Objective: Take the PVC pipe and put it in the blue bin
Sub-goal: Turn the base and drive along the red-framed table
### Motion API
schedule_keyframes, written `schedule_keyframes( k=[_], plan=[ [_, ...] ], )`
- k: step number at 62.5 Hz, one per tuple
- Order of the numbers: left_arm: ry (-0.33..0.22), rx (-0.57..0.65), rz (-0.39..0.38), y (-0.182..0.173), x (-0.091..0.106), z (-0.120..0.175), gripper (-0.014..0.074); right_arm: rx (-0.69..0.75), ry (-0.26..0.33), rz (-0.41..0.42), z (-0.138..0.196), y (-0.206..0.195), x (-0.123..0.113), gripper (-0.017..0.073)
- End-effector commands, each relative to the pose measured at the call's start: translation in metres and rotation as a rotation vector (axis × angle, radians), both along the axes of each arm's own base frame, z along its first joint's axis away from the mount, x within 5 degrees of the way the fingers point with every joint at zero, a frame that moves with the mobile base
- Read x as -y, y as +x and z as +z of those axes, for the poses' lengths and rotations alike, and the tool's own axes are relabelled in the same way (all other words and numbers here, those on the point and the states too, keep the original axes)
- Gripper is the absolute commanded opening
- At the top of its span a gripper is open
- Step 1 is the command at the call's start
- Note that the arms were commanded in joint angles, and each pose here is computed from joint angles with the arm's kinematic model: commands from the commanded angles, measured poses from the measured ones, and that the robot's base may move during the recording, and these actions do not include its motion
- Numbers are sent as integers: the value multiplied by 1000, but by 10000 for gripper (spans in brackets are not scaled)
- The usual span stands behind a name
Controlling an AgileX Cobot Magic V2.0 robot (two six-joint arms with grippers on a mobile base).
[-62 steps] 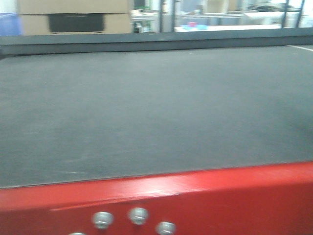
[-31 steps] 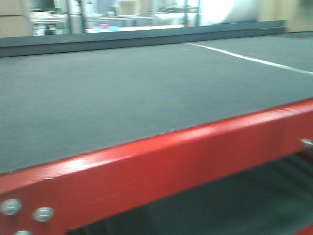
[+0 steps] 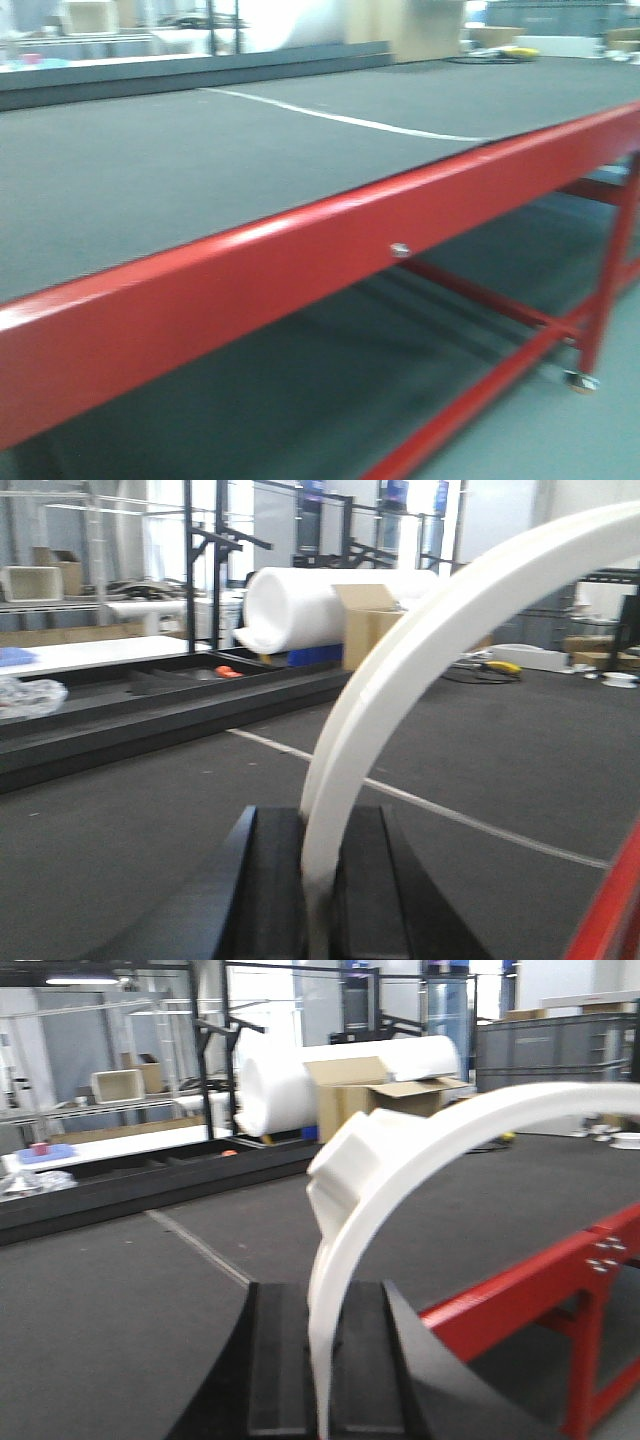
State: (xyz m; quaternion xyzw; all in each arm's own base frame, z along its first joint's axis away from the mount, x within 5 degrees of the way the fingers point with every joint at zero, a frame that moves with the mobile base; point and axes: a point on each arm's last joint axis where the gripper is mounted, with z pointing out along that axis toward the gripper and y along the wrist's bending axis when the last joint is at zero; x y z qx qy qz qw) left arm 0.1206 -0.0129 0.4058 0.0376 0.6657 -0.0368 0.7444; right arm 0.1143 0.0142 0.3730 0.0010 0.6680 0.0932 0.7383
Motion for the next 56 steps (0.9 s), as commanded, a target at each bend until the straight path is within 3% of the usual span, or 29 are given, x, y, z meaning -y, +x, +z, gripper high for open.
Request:
schedule_keyframes(
  k=[1, 56],
  plan=[
    [-5, 37, -6, -2, 0, 4, -111, 31, -15, -8, 3, -1, 1, -160],
    [-5, 37, -6, -2, 0, 4, -111, 31, -15, -8, 3, -1, 1, -160]
  ],
)
